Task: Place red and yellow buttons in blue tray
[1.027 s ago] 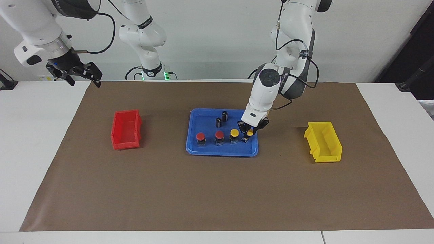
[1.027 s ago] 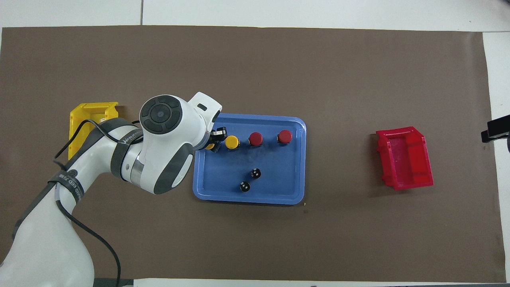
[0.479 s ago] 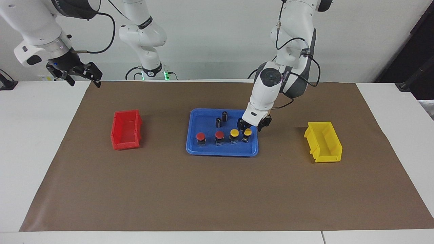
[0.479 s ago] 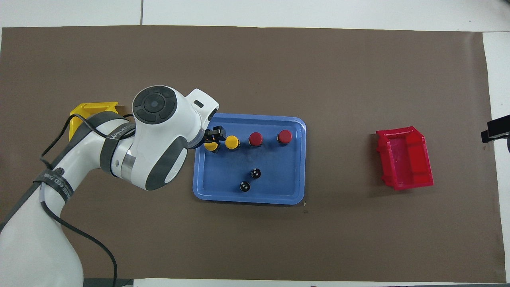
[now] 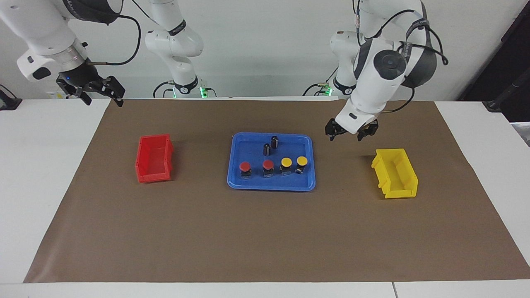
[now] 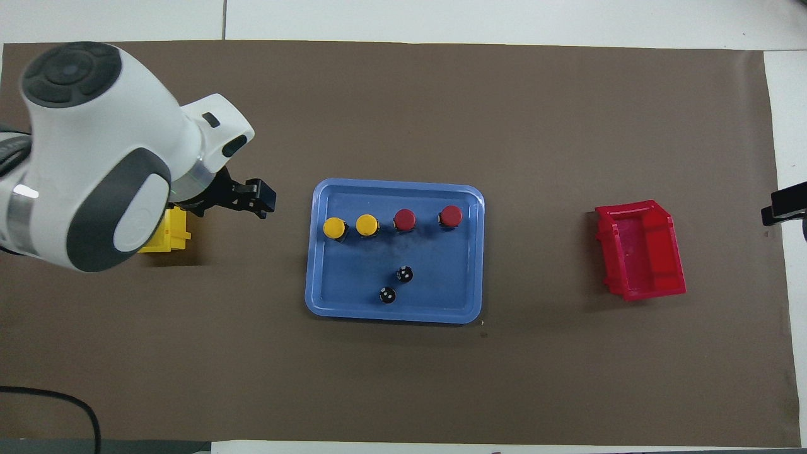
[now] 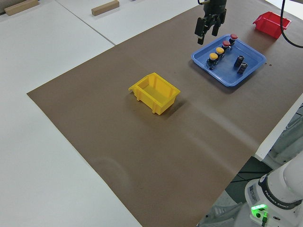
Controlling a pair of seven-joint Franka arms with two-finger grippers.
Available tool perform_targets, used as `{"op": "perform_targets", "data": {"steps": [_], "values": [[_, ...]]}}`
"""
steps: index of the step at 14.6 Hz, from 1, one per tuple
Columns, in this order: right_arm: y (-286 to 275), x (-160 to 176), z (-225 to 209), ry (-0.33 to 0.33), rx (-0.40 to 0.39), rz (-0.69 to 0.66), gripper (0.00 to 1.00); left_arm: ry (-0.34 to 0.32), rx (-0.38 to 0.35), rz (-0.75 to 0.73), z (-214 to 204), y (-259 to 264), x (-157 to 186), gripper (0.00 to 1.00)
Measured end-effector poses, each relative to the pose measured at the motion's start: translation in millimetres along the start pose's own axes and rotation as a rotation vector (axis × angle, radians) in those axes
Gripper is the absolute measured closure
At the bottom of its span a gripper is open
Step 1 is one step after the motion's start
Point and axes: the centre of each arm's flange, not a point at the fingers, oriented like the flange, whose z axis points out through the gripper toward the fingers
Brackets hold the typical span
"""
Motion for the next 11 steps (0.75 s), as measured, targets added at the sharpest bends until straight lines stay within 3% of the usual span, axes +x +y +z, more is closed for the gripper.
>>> {"op": "perform_targets", "data": {"steps": [6,11], "values": [[0,0,0,0.0,0.0,0.0,0.0,-0.018,-0.02,0.014,-34,-102,-20,0.0],[0,0,0,0.0,0.0,0.0,0.0,-0.019,-0.03,0.012,-50,-145,-37,0.0]]}}
